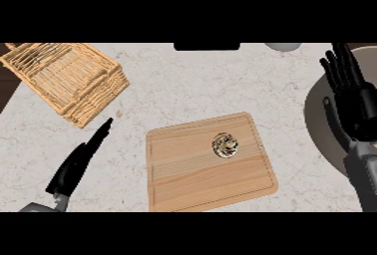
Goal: Pick the cupcake from the cutting board and place it in the pot
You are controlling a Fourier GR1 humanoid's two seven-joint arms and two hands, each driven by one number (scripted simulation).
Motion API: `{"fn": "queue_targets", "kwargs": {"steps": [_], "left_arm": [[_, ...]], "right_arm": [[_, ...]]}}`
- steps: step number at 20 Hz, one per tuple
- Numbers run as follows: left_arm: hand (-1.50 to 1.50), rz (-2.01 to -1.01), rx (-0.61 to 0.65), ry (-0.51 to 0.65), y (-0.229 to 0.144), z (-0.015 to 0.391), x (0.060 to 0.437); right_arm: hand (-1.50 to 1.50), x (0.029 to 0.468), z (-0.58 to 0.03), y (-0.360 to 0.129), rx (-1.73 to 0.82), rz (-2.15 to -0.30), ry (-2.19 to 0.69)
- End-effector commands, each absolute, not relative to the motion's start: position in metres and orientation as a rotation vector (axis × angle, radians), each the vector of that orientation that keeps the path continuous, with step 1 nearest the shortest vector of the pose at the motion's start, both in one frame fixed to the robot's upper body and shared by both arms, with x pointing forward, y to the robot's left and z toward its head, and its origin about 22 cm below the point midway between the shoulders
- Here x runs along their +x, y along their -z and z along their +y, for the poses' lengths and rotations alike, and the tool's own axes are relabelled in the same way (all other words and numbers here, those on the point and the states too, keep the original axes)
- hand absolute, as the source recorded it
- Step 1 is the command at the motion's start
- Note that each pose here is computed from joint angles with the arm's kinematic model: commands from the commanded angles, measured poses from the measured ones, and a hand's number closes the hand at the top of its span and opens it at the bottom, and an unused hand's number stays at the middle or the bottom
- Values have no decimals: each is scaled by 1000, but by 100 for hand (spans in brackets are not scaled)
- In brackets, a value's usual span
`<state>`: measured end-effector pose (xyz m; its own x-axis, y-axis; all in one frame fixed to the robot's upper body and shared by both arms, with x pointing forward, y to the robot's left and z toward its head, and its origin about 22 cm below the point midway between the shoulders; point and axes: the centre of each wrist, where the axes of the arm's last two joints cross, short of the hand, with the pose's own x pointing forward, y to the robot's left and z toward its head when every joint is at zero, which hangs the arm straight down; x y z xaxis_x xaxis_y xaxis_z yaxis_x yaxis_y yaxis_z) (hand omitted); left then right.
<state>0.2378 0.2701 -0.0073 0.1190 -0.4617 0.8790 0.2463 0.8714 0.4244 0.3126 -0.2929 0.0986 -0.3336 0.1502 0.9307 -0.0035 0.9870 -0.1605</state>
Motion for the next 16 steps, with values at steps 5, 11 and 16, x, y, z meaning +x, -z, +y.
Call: {"fn": "queue_targets", "kwargs": {"steps": [5,11,16], "left_arm": [[0,-1394,449,251,-12,322,240],[0,-1353,492,153,-10,337,234],[0,-1348,497,114,-6,340,227]], "right_arm": [[150,243,-313,13,-513,-1304,409],[-150,227,-344,5,-1066,-1344,71],[-150,212,-295,19,-1128,-1368,126]]}}
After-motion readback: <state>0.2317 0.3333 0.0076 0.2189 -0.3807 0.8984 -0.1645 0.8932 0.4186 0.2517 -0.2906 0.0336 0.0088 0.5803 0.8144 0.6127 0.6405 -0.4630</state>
